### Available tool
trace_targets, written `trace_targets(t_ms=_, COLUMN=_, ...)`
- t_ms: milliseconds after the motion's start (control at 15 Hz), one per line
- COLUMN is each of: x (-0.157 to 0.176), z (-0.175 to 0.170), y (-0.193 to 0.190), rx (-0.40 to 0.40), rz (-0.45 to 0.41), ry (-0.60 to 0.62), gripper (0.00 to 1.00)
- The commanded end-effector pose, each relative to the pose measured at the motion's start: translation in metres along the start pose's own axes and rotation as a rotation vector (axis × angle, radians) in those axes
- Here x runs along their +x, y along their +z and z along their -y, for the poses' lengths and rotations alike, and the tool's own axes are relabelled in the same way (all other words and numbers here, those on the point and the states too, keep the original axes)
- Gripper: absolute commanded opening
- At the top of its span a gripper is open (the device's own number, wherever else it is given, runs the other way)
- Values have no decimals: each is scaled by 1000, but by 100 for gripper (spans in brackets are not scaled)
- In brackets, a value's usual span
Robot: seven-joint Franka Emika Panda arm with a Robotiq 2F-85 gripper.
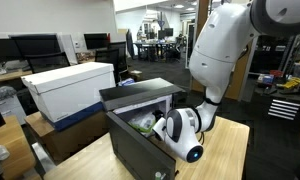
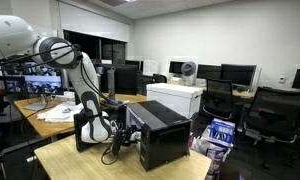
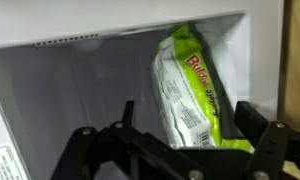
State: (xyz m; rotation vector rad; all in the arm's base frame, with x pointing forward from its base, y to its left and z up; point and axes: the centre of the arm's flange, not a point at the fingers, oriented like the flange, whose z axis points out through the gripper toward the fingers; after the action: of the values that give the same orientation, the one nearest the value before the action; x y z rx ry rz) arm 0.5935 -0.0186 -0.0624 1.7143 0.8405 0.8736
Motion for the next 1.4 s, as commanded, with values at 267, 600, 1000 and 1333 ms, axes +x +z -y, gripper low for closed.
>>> trace_targets(t_ms=267, x=-13, z=-25, y=-38, rx=126, rz=72, ry=34, gripper=100)
trace_targets(t_ms=600, x=-21, z=-26, y=-44, rx=124, rz=57, ry=52, gripper=100)
trace_targets(t_ms=1000, x=-18, z=-28, y=-41, rx=110, rz=42, ry=64, gripper=69)
trace_targets(t_ms=1333, x=-13, z=-30, y=-38, rx=109, rz=37, ry=73, gripper=34)
